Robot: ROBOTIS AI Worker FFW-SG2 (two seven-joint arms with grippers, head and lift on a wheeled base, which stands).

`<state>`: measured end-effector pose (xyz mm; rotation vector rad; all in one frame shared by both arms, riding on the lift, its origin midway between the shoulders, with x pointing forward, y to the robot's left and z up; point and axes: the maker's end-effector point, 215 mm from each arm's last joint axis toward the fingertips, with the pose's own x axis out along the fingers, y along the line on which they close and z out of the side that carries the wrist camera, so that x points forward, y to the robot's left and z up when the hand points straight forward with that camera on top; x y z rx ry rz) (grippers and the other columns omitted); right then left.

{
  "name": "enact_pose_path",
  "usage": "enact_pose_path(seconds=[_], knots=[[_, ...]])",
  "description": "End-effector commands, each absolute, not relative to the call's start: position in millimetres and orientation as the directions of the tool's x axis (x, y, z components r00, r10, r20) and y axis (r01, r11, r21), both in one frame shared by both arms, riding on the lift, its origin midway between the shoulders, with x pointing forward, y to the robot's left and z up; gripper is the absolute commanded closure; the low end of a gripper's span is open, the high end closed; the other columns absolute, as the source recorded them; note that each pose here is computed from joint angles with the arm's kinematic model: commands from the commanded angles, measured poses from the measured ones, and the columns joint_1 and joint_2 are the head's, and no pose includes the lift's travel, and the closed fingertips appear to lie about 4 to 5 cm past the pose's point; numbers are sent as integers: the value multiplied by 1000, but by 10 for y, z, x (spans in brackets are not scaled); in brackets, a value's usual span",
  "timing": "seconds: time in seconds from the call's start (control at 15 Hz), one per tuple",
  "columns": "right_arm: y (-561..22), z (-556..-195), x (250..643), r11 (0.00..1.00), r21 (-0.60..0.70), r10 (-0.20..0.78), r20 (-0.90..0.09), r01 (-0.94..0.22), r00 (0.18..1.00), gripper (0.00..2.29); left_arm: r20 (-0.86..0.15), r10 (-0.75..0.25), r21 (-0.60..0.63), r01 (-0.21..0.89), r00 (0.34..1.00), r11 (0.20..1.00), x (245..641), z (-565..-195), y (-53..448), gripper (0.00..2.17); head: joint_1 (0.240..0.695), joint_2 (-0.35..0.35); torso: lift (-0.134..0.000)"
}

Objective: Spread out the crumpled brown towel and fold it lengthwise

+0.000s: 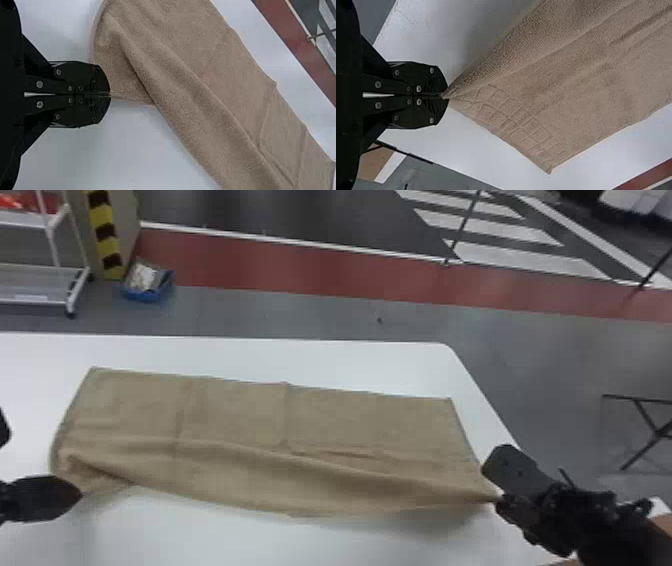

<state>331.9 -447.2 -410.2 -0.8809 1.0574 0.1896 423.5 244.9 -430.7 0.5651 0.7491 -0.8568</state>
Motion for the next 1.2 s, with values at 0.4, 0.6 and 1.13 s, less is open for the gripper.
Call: enact_pose_path(seconds=[0.4,0.6,1.13], knots=[[-4575,-3862,3383,652,-552,-240,-801,-521,548,1355,-718,-550,97,844,426,527,3976,-3503,2920,1980,695,-283,-125],[-4525,-3858,3358,626,-528,-195,-819,-574,540,1355,-747,-534,91,856,396,508,3836,-3493,3130,1980,695,-248,-125],[-4348,-3335,3731,669,-503,-53,-767,-548,639,1359,-749,-523,158,877,407,455,4032,-3237,3127,1980,695,-175,-125]])
